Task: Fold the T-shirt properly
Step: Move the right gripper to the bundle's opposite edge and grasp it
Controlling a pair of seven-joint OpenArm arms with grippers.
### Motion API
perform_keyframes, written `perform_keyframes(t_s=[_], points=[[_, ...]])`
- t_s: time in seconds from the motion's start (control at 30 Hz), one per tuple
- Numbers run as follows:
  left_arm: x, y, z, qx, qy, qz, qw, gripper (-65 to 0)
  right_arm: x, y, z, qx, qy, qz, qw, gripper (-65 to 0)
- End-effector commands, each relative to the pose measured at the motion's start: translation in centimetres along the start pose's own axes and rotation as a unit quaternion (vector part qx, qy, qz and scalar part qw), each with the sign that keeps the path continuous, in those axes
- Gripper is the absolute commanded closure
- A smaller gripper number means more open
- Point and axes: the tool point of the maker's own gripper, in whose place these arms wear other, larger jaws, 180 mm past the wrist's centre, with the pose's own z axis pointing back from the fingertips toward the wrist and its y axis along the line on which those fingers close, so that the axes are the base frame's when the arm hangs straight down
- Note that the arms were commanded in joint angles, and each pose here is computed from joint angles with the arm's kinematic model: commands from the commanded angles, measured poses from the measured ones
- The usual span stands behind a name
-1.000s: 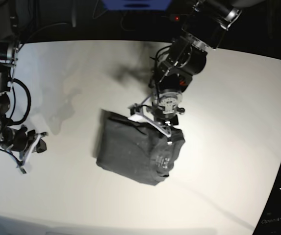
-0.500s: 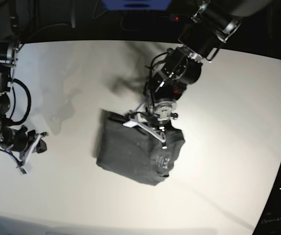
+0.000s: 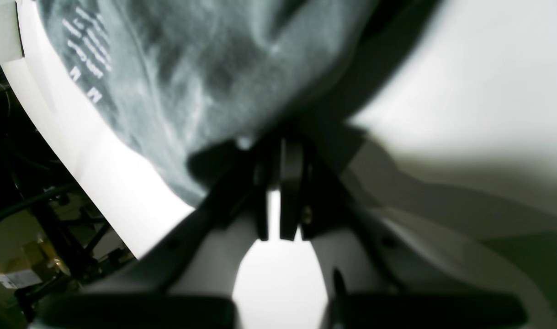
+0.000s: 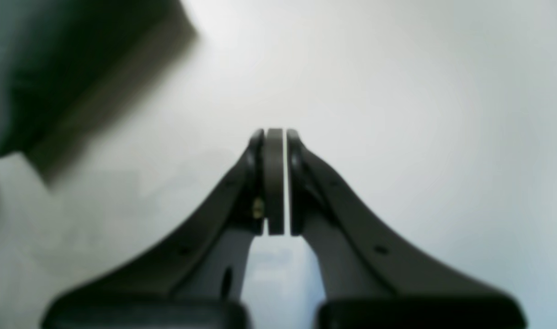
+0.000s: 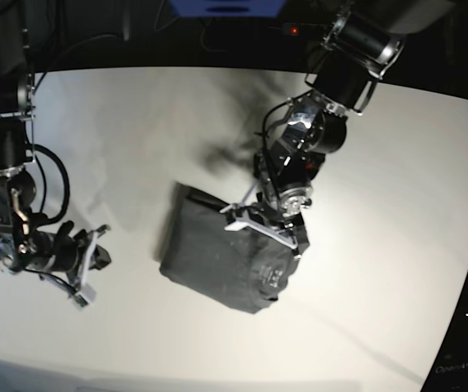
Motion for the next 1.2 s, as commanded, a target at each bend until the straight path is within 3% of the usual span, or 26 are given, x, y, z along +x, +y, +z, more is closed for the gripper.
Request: perform_keyframes(t_s=[0.0, 0.2, 0.57, 0.73, 0.87, 1.17], points=[[0.0, 0.6, 0.1, 0.001, 0.003, 0.002, 1.0, -3.6, 3.1, -1.1, 1.1, -0.012, -0.033, 0.022, 0.9992, -0.7], [0.1, 0.0, 0.1, -0.004, 0.006, 0.004, 1.0, -3.6, 5.5, 1.7, -0.5, 0.015, -0.04, 0.096, 0.9945, -0.7], [0.7, -1.4, 0.3, -0.015, -0.002, 0.001, 1.0, -3.6, 8.5, 5.1, -3.6, -0.008, -0.035, 0.215, 0.976, -0.7], [0.5, -1.2, 0.2, -0.013, -0.001, 0.0, 1.0, -3.6, 10.0, 6.1, -5.2, -0.002, -0.046, 0.221, 0.9743, -0.7], [0.2, -1.3, 0.1, -0.014, 0.003, 0.001, 1.0, -3.6, 9.9, 6.7, -7.0, 0.021, -0.05, 0.188, 0.9807, -0.7], [-1.1, 0.6, -1.4, 0.019, 0.029, 0.03, 0.999, -3.6, 5.0, 8.6, -9.3, 0.058, -0.029, 0.134, 0.9888, -0.7]])
